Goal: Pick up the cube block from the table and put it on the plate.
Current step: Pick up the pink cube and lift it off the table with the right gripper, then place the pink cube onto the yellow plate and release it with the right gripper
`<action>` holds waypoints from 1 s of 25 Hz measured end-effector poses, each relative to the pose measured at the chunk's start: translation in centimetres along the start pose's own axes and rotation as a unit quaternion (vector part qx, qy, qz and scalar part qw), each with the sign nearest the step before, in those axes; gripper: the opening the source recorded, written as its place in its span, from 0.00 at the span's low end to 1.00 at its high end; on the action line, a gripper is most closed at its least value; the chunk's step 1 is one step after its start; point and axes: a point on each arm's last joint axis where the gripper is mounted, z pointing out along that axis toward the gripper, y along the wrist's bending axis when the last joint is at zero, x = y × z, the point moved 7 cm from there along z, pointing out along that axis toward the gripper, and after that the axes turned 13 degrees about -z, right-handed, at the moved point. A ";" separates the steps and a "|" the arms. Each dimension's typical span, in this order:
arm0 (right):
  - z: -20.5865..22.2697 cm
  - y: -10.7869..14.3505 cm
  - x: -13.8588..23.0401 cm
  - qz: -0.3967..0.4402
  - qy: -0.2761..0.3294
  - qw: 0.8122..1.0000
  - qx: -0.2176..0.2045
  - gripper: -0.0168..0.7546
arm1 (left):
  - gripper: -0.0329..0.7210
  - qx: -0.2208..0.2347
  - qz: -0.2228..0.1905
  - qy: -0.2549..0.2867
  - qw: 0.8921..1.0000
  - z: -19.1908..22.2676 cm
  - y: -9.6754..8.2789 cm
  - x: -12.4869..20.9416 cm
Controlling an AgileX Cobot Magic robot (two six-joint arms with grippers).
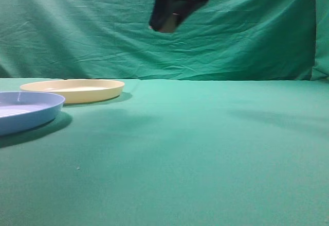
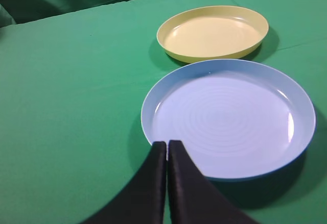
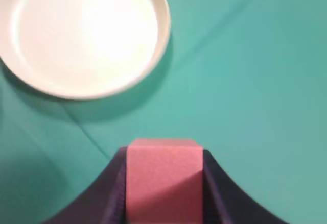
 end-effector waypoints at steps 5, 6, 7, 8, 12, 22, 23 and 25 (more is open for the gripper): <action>5.7 2.8 -4.9 -0.042 -0.015 0.998 -0.044 0.33 | 0.04 0.000 0.000 0.000 1.000 0.0 0.0 0.0; 7.0 3.2 -5.3 -0.047 -0.017 0.998 -0.049 0.33 | 0.04 0.000 0.000 0.000 1.000 0.0 0.0 0.0; 8.4 3.8 -5.4 -0.053 -0.015 0.997 -0.055 0.33 | 0.04 0.000 0.000 0.000 1.000 0.0 0.0 0.0; 9.1 4.0 -6.0 -0.056 -0.022 0.997 -0.055 0.33 | 0.04 0.000 0.000 0.000 1.000 0.0 0.0 0.0; 12.3 4.8 -6.3 -0.071 -0.032 0.995 -0.055 0.33 | 0.04 0.000 0.000 0.000 1.000 0.0 0.0 0.0; 15.5 5.0 -5.2 -0.063 -0.042 0.996 -0.041 0.57 | 0.04 0.000 0.000 0.000 1.000 0.0 0.0 0.0; 15.5 5.0 -5.1 -0.062 -0.043 0.996 -0.041 0.67 | 0.04 0.000 0.000 0.000 1.000 0.0 0.0 0.0; 15.6 5.1 -5.1 -0.062 -0.042 0.996 -0.041 0.82 | 0.04 0.000 0.000 0.000 1.000 0.0 0.0 0.0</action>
